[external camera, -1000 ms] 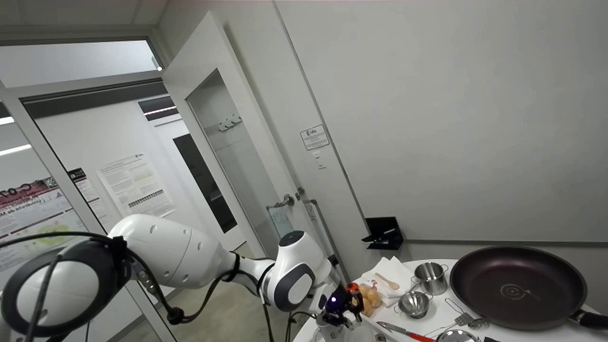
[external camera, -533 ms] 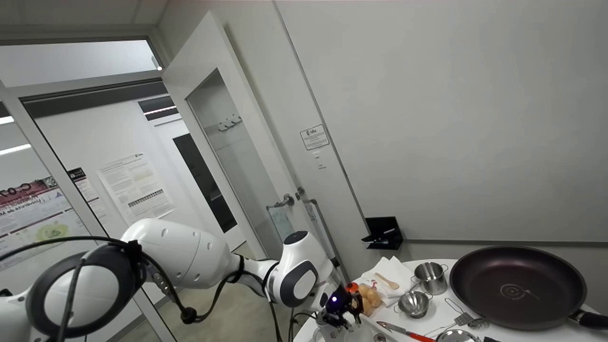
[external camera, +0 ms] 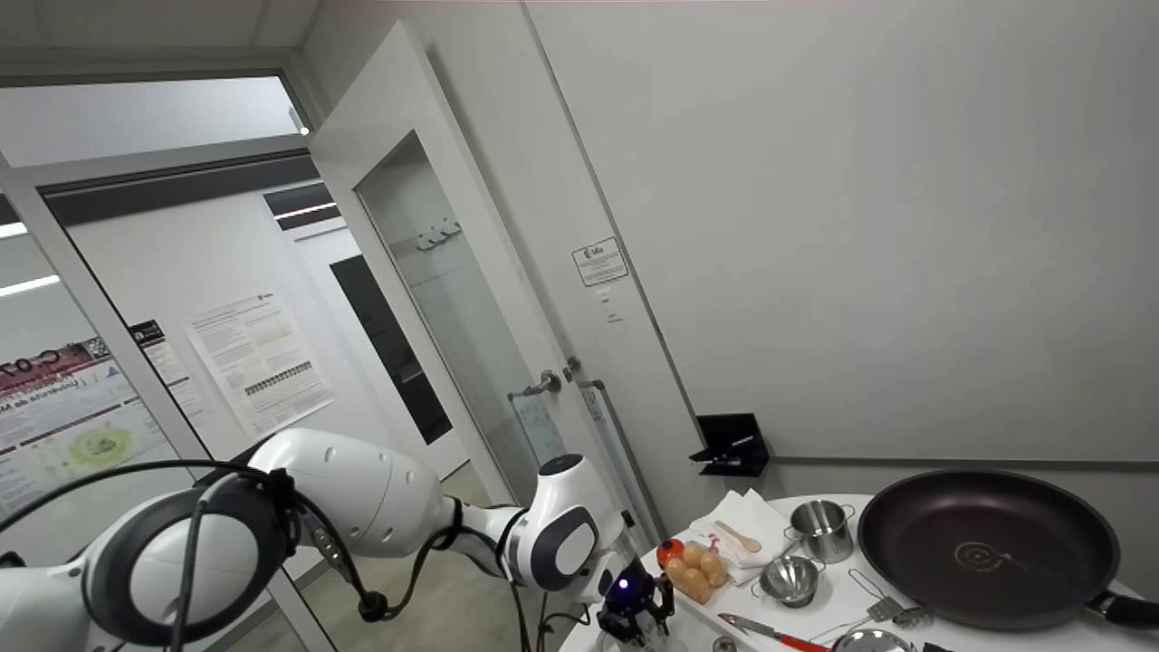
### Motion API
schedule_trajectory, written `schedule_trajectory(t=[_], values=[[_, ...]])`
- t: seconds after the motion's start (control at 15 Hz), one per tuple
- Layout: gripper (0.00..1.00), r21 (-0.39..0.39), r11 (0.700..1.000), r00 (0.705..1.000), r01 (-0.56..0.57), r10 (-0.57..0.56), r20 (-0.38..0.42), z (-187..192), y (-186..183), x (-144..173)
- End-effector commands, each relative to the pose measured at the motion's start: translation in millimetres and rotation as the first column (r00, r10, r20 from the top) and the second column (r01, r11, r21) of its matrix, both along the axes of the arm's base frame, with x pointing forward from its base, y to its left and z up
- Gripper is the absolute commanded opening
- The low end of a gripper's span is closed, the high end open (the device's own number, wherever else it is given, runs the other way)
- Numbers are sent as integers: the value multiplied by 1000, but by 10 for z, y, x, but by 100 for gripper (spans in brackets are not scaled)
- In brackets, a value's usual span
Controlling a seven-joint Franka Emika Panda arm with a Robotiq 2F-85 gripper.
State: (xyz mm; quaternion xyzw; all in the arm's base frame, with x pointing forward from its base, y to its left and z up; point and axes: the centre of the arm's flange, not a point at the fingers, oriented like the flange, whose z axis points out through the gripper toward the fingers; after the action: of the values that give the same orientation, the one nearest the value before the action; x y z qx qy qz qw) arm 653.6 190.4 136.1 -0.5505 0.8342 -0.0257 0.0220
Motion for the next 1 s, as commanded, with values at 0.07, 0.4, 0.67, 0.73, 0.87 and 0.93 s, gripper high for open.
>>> schedule_trajectory(t=[0.07, 0.4, 0.67, 0.73, 0.87, 0.93], values=[[58, -11, 1000, 1000, 2, -2, -3, -97, 44, 77], [95, -2, 1000, 1000, 1, -1, -8, -101, -19, -12], [100, 0, 1000, 1000, 11, -11, -5, -27, -62, -44], [100, 4, 1000, 1000, 17, -17, -15, 29, -87, -53], [100, 8, 999, 999, 33, -33, -4, 171, -151, -73], [100, 13, 999, 999, 45, -45, 10, 262, -191, -73]])
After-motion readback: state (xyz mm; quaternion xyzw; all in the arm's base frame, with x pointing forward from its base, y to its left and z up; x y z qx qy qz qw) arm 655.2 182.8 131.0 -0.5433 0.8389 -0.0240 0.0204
